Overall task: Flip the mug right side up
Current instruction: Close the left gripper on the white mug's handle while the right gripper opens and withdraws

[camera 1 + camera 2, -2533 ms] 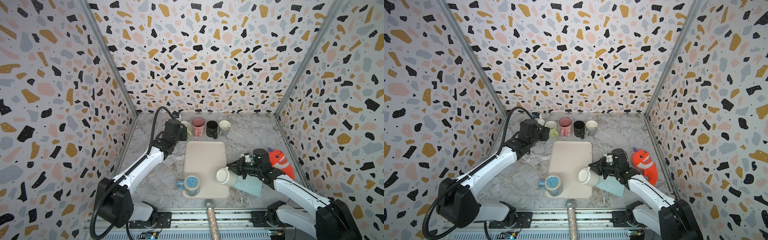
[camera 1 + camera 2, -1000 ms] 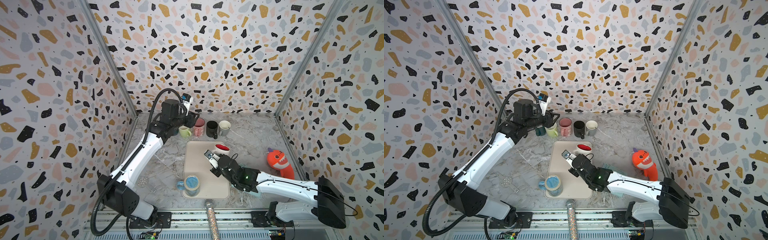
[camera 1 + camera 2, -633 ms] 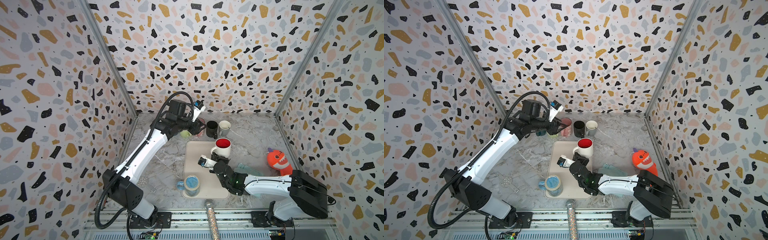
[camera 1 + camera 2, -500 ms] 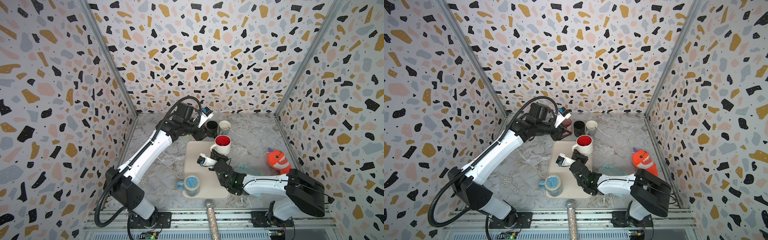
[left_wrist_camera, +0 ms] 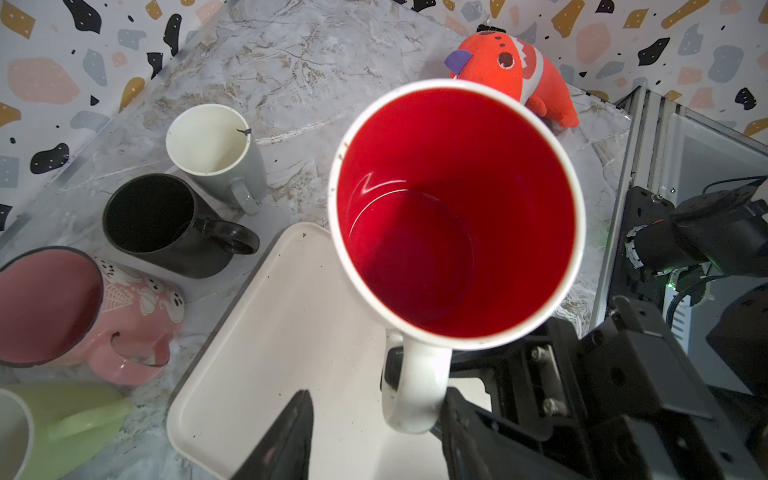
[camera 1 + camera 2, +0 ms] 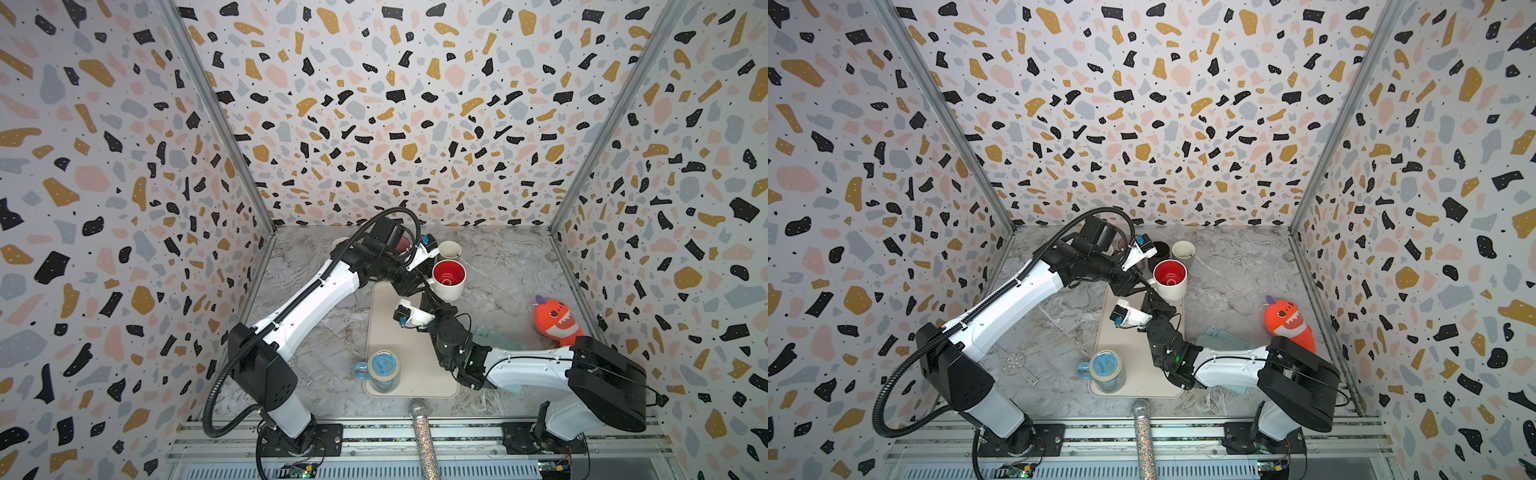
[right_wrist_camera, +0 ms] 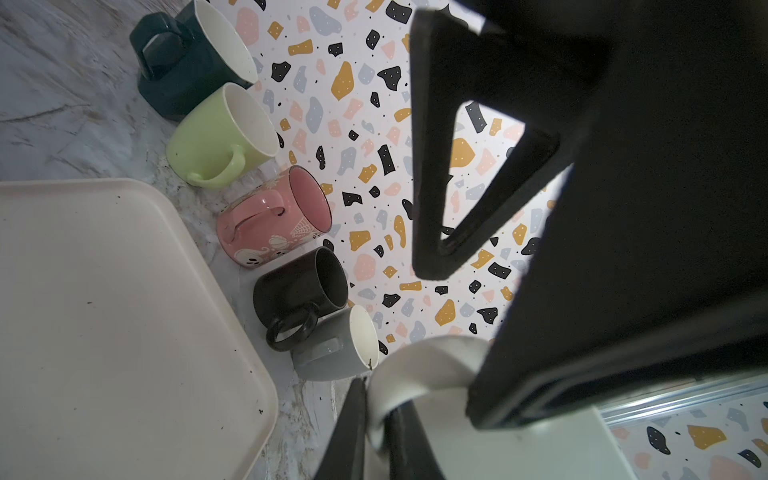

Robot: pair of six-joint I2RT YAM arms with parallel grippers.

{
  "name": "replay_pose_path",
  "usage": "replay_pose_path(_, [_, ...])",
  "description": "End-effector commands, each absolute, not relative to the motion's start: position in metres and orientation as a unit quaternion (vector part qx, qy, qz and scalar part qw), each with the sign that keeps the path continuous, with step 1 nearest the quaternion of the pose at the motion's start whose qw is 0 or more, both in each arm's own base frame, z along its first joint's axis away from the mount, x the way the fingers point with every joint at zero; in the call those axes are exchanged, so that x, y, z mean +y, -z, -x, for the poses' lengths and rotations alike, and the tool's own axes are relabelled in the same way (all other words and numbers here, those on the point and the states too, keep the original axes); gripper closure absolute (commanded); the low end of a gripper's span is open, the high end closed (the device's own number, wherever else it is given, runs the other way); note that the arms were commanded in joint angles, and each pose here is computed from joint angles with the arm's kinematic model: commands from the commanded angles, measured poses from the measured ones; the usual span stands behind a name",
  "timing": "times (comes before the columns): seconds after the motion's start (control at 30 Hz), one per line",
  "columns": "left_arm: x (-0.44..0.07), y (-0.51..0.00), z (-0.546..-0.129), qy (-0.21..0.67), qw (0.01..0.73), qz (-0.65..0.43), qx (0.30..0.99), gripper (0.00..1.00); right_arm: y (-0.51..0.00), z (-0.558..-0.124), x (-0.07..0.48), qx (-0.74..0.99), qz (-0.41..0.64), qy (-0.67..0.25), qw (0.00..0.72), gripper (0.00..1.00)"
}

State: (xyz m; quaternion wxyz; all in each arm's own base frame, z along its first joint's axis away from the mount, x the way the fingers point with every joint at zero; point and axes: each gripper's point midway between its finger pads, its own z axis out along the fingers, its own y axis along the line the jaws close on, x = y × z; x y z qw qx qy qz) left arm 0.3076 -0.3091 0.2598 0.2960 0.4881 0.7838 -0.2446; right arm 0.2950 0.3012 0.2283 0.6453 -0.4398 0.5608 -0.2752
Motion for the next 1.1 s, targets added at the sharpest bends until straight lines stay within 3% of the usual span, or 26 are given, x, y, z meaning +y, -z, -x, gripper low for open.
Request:
replay_pose_path(0.0, [-0.315, -0.266, -0.311, 0.245, 0.307, -0.494, 0.776, 0.49, -0.261, -0.297, 0.299, 0.557, 0.394, 0.271, 0.679, 1.0])
replay_pose_path(0.83, [-0.33, -0.252, -0.303, 0.277, 0.282, -0.5, 0.77, 0.55, -0.267, -0.296, 0.303, 0.556, 0.388, 0.256, 0.69, 1.0])
replay_pose_path(1.07, [-0.332, -0.25, -0.305, 0.277, 0.279, -0.497, 0.774, 0.67, -0.267, -0.296, 0.303, 0.556, 0.387, 0.256, 0.69, 1.0])
